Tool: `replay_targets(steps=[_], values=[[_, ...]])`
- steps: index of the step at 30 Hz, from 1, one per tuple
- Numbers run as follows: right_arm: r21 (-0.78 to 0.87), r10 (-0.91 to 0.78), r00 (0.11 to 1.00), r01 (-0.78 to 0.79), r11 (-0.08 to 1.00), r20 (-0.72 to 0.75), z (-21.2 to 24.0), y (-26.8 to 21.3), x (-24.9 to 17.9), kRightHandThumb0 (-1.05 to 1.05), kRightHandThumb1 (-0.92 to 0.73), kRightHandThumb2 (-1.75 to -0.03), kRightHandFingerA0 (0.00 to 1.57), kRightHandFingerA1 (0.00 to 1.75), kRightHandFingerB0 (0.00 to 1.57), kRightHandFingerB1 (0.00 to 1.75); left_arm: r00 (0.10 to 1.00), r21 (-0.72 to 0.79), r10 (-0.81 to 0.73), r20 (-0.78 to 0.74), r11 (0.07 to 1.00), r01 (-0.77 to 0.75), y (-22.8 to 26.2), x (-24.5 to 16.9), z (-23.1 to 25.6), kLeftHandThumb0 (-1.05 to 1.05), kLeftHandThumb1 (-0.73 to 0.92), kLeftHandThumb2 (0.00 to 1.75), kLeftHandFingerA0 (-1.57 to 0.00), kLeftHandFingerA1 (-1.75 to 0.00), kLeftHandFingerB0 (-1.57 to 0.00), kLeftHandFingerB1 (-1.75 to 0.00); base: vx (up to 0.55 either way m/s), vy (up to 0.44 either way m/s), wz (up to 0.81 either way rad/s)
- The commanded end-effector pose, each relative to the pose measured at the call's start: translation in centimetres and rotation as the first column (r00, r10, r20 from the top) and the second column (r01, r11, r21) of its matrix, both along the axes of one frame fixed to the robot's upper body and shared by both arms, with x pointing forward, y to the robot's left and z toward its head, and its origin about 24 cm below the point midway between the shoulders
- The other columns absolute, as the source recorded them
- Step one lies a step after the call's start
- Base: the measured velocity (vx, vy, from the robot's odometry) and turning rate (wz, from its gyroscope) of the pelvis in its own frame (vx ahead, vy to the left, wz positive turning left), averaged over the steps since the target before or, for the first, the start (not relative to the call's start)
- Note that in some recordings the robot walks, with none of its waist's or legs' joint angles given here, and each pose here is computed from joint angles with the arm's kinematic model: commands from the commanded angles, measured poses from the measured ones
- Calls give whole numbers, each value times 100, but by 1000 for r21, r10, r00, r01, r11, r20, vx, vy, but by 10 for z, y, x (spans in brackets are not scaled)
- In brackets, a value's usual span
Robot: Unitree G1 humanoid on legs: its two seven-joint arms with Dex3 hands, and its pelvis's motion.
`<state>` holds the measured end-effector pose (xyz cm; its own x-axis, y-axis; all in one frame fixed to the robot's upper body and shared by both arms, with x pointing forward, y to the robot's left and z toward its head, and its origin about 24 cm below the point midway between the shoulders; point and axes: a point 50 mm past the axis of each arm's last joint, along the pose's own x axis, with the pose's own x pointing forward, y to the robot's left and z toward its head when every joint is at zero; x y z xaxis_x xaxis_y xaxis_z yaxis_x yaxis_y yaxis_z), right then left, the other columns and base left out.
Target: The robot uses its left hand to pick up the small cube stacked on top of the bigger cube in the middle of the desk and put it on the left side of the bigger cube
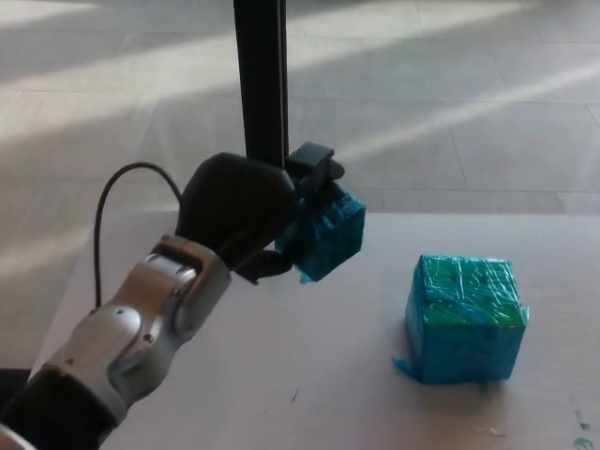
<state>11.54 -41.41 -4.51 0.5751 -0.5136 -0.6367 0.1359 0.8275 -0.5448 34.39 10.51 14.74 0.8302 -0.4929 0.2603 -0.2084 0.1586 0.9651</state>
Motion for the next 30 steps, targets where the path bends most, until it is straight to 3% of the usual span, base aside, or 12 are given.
replay_targets(steps=[1, 3, 10, 11, 12, 17, 18, 21, 23, 24, 29, 30], values=[[-20, -3, 1000, 3, 1000, -11, 1, -3, -3, -64, -45, -108, 42, 131, 35, 105, 998, 61, 17, -66, 998, -13, 15, -12, -21, -25, 63, 68, -84, -168, -82, -110, 0, 0, 0], [-11, -2, 1000, 2, 1000, -4, 2, -4, -4, -69, -45, -104, 41, 127, 32, 101, 998, 64, 4, -68, 998, 1, 17, -16, -30, -22, 53, 74, -86, -173, -81, -124, 0, 0, 0], [-1, 0, 1000, 0, 1000, 18, 3, -2, 3, -68, -46, -107, 39, 135, 33, 108, 991, 27, -13, -135, 999, 17, 3, -27, -55, -24, 54, 91, -88, -164, -84, -92, 0, 0, 0], [-5, 2, 1000, -2, 1000, 16, 3, -2, 4, -68, -42, -113, 57, 97, 47, 85, 987, 33, -7, -161, 999, 12, -1, -28, -59, -23, 54, 92, -85, -168, -79, -109, 0, 0, 0], [-4, 0, 1000, 0, 1000, 22, 4, -2, 5, -68, -42, -107, 40, 130, 31, 105, 988, 33, -11, -157, 999, 17, -4, -29, -61, -22, 54, 97, -86, -174, -79, -117, 0, 0, 0], [1, 8, 1000, -8, 1000, 29, 5, -3, 8, -68, -45, -106, 36, 131, 32, 107, 989, 56, -21, -150, 998, 30, -13, -32, -71, -20, 56, 94, -87, -163, -86, -91, 0, 0, 0], [6, -13, 999, 13, 1000, 39, 5, -3, 10, -71, -41, -113, 59, 99, 46, 85, 990, 65, -27, -138, 997, 36, -13, -32, -74, -21, 54, 95, -88, -164, -87, -91, 0, 0, 0], [1, -5, 1000, 5, 1000, 29, 6, -3, 12, -68, -43, -103, 43, 133, 36, 106, 986, 147, -1, -166, 989, 26, -11, -33, -86, -18, 65, 78, -91, -172, -76, -121, 0, 0, 0], [-24, 28, 999, -28, 999, 22, 7, -3, 12, -68, -46, -105, 43, 134, 37, 107, 990, 174, -10, -140, 984, 34, -9, -34, -89, -16, 61, 81, -98, -169, -83, -112, 0, 0, 0], [-28, 26, 999, -25, 999, 28, 6, -2, 11, -71, -39, -112, 67, 105, 53, 90, 989, 228, 9, -147, 973, 25, -8, -34, -91, -23, 68, 76, -77, -175, -73, -116, 0, 0, 0], [-15, 13, 999, -13, 1000, 39, 3, 0, 11, -71, -37, -111, 68, 105, 54, 89, 991, 320, 11, -133, 947, 32, -2, -36, -94, -22, 62, 72, -78, -166, -75, -64, 0, 0, 0], [-7, 2, 999, -1, 1000, 50, 3, 0, 11, -72, -39, -112, 71, 108, 53, 89, 992, 341, 9, -124, 940, 34, 0, -37, -95, -22, 60, 72, -78, -171, -76, -76, 0, 0, 0]])
